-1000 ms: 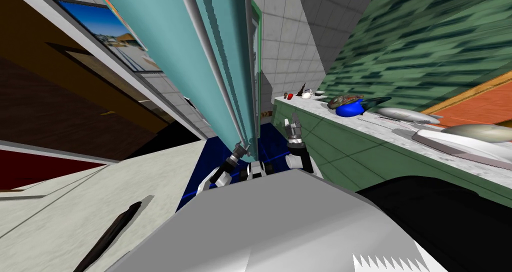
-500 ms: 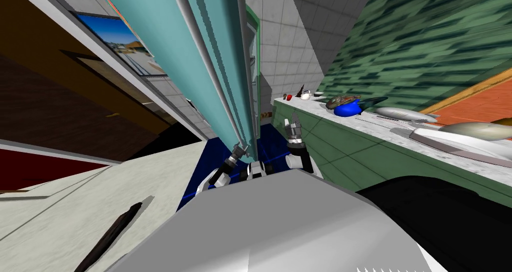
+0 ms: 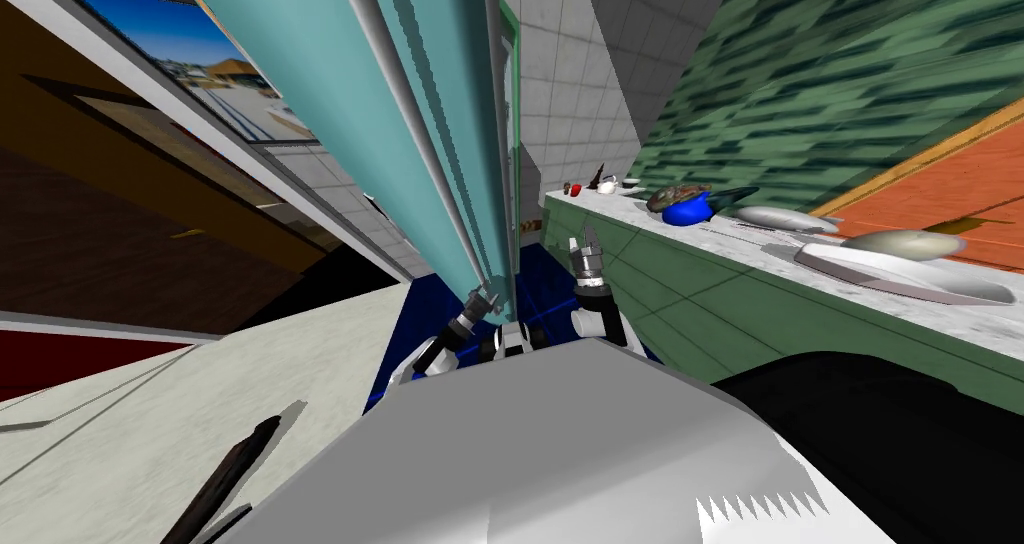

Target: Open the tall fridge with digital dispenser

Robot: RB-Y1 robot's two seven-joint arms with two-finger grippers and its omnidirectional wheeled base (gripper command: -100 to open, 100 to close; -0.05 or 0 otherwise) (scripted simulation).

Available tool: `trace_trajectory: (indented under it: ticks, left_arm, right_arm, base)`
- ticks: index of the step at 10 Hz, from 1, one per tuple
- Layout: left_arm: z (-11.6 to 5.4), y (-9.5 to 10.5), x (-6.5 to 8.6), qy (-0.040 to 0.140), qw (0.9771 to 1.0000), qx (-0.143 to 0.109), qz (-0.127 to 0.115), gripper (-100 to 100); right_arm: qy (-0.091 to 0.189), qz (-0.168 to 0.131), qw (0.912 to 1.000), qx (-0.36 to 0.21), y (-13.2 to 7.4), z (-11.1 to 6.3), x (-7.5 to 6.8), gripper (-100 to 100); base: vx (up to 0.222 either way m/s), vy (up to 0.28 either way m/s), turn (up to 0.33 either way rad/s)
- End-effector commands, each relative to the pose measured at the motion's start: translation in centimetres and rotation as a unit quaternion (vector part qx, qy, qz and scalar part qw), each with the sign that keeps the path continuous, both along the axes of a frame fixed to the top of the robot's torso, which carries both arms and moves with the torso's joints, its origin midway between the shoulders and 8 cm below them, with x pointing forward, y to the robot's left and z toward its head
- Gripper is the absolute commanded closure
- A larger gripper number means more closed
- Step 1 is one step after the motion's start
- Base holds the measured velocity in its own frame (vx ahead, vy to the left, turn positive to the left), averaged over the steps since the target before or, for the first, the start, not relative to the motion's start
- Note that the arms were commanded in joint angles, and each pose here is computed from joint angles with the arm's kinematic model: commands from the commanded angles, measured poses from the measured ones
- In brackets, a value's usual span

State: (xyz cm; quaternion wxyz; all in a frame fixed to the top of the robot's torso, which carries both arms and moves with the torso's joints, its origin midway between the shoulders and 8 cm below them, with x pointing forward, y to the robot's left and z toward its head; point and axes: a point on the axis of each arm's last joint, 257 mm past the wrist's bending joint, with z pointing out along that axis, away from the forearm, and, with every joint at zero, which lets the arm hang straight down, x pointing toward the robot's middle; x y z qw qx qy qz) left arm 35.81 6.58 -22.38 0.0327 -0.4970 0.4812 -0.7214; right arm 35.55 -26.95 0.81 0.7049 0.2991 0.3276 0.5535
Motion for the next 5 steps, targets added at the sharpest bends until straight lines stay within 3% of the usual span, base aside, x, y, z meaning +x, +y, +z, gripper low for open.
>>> trace_trajectory:
  ticks: [1, 2, 5]
  left_arm:
    - [-0.3, 0.0, -1.6, 0.010, 0.9996, 0.015, -0.022, 100]
    - [0.0, -0.4, -2.6, 0.014, 0.9991, 0.015, -0.036, 100]
    - [-0.1, -0.2, -2.6, 0.014, 0.9990, 0.019, -0.037, 100]
  right_arm:
    - [0.000, 0.000, 1.0000, 0.000, 0.0, 0.0, 0.0, 0]
    - [0.000, 0.000, 1.0000, 0.000, 0.0, 0.0, 0.0, 0]
    - [0.000, 0.000, 1.0000, 0.000, 0.0, 0.0, 0.0, 0]
  base:
    - [-0.117, 0.153, -0.071]
    - [-0.094, 0.168, -0.173]
    - [-0.050, 0.067, -0.033]
